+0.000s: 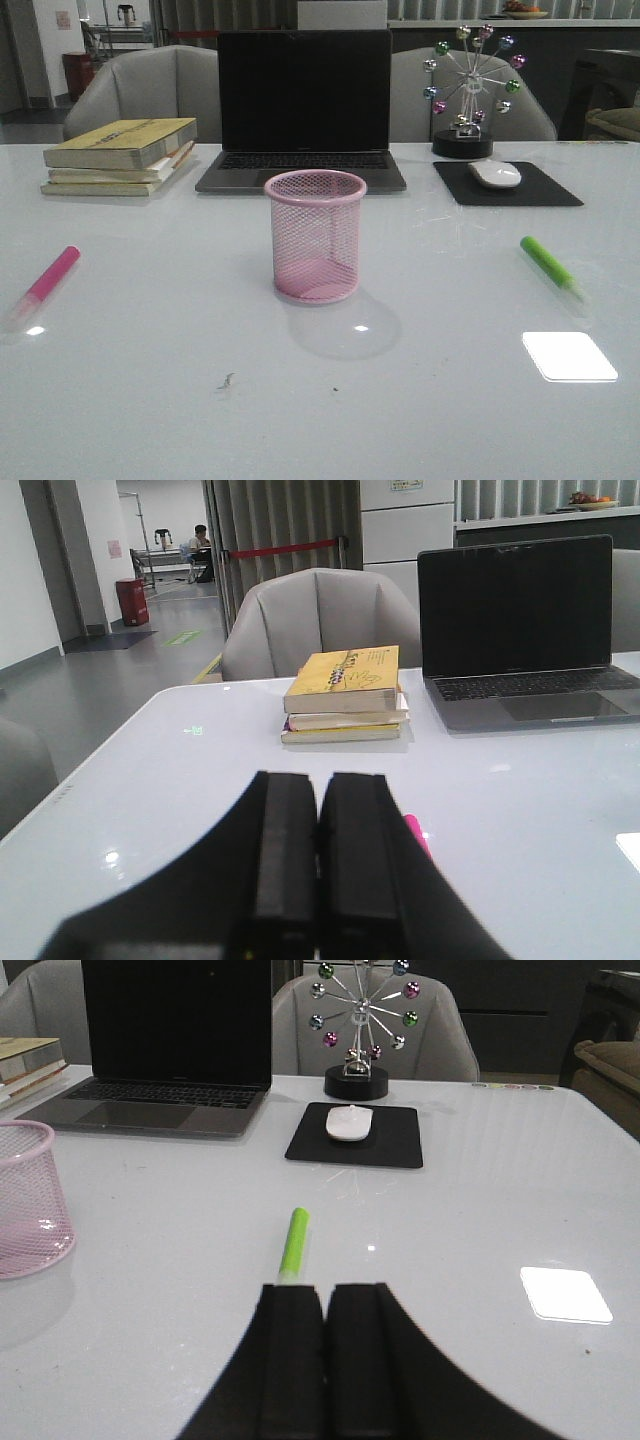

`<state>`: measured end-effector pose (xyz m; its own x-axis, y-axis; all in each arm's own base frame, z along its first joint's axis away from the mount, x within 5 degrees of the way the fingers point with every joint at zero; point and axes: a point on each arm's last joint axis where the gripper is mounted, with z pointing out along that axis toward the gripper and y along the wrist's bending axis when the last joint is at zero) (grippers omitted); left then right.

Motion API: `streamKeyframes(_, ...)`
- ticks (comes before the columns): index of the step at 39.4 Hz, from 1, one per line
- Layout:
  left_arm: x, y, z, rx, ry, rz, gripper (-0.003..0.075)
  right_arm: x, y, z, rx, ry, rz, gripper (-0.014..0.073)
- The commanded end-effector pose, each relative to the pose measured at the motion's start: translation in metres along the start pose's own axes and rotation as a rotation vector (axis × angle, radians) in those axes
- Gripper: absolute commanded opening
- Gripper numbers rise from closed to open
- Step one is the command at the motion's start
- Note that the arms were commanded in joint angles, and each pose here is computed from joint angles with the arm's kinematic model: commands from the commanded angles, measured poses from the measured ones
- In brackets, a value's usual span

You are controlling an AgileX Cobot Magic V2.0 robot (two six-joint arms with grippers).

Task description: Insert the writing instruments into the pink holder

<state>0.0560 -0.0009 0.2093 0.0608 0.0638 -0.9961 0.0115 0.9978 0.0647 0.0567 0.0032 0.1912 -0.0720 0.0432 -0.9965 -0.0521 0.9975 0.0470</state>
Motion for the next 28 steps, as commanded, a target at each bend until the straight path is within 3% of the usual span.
streamKeyframes(1,-0.0076,0.0006,-0.0021,-0.007,-0.103,-0.016,0.0099,-0.0084,0.0004,-0.0014,-0.005,-0.102,-0.012,0.0050)
streamKeyframes(28,-0.0103,0.0008,-0.0024,-0.009,-0.133,-0.016,0.0099,-0.0085,0.0004,-0.0014,-0.005,-0.103,-0.012,0.0050)
